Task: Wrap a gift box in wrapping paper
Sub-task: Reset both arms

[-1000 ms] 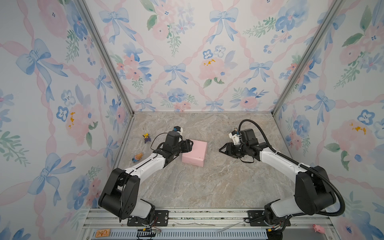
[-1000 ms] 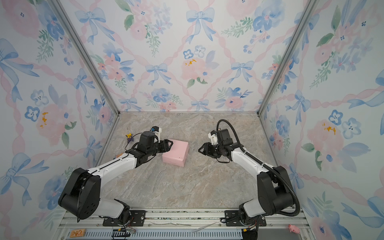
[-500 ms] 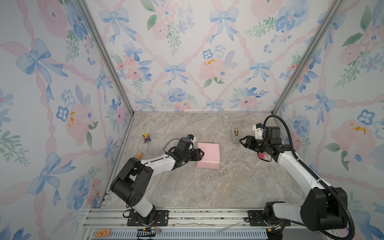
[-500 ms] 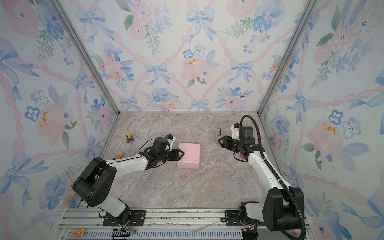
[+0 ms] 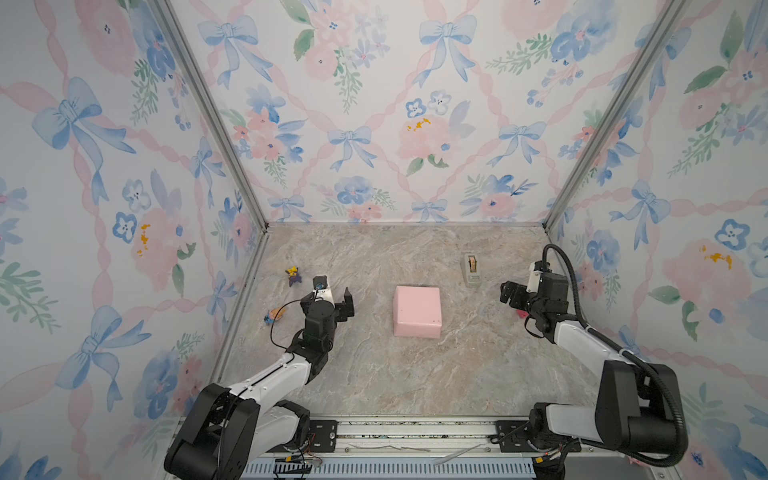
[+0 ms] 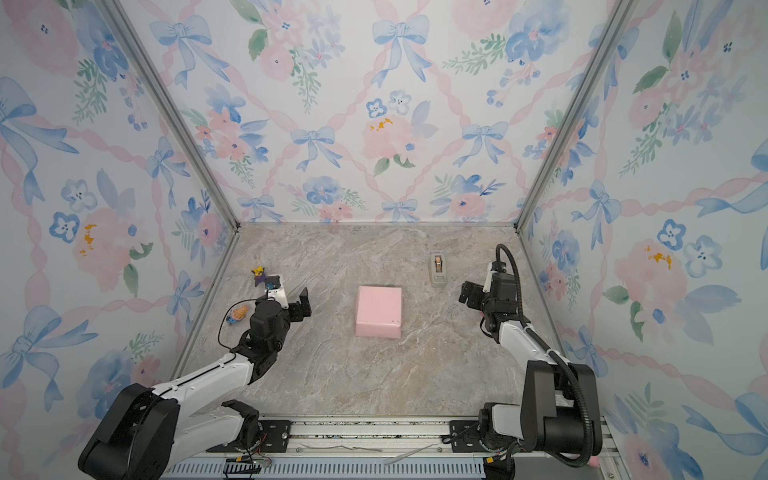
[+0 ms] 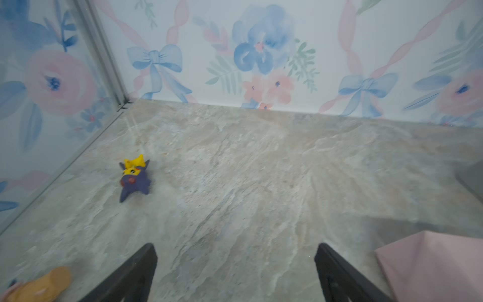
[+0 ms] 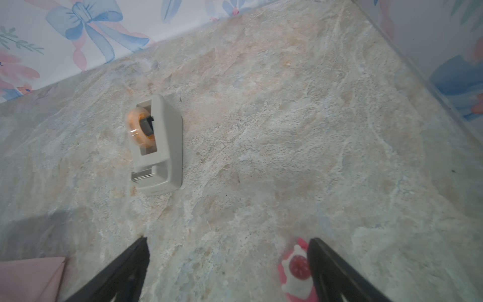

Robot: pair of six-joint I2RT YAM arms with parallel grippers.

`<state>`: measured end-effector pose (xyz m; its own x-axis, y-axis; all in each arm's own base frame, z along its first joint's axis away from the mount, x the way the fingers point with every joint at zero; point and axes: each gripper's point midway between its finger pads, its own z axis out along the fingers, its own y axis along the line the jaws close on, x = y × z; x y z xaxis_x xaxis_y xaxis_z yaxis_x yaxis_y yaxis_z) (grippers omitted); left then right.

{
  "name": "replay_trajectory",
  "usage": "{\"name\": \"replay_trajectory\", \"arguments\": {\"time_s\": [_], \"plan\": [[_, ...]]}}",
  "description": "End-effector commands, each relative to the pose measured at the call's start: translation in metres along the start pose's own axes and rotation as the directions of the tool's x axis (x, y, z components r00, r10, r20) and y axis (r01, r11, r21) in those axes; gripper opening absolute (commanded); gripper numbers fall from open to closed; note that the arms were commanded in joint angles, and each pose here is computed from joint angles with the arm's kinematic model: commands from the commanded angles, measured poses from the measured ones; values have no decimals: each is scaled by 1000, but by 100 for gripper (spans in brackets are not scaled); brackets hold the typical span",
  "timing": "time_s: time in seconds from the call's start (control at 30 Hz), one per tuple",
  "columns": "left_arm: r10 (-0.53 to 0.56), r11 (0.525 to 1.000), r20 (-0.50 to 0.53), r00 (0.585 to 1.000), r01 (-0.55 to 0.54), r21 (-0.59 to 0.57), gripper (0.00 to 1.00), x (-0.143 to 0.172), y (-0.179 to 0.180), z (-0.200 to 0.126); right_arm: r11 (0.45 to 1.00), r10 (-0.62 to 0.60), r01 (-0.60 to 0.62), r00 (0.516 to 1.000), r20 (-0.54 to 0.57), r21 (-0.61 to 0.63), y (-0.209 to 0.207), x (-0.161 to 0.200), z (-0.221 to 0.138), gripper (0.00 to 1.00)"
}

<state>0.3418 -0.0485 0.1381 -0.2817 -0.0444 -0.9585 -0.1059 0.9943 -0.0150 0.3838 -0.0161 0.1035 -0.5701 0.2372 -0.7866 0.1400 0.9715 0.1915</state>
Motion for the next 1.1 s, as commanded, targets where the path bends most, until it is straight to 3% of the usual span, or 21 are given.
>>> {"name": "replay_trajectory", "arguments": {"time_s": [0.0,0.1,0.2,0.37,0.4,0.5,0.53,1.07], "plan": [[52,994,123,991,-39,-104,98,-35,26,4,996,-84,79,985,149,37,-6,-27,11,96],[118,988,80,990,-108,-114,98,-23,30,16,994,-105,103,975,194,22,-6,-19,18,96],[92,995,31,995,-91,-47,98,9,33,28,989,-136,145,964,226,-24,6,-16,14,96],[206,979,53,977,-206,2,98,4,24,44,978,-206,209,932,300,21,14,-2,16,96],[198,980,93,976,-201,18,98,2,25,44,976,-217,215,930,296,38,14,0,16,96],[36,999,162,986,-41,26,98,12,58,38,976,-217,216,931,295,37,14,-1,17,96],[11,999,139,990,-18,46,98,17,60,34,976,-217,216,931,295,36,14,-1,17,96],[77,995,110,991,-83,48,98,17,48,46,976,-215,215,931,294,35,14,-1,17,96]]}}
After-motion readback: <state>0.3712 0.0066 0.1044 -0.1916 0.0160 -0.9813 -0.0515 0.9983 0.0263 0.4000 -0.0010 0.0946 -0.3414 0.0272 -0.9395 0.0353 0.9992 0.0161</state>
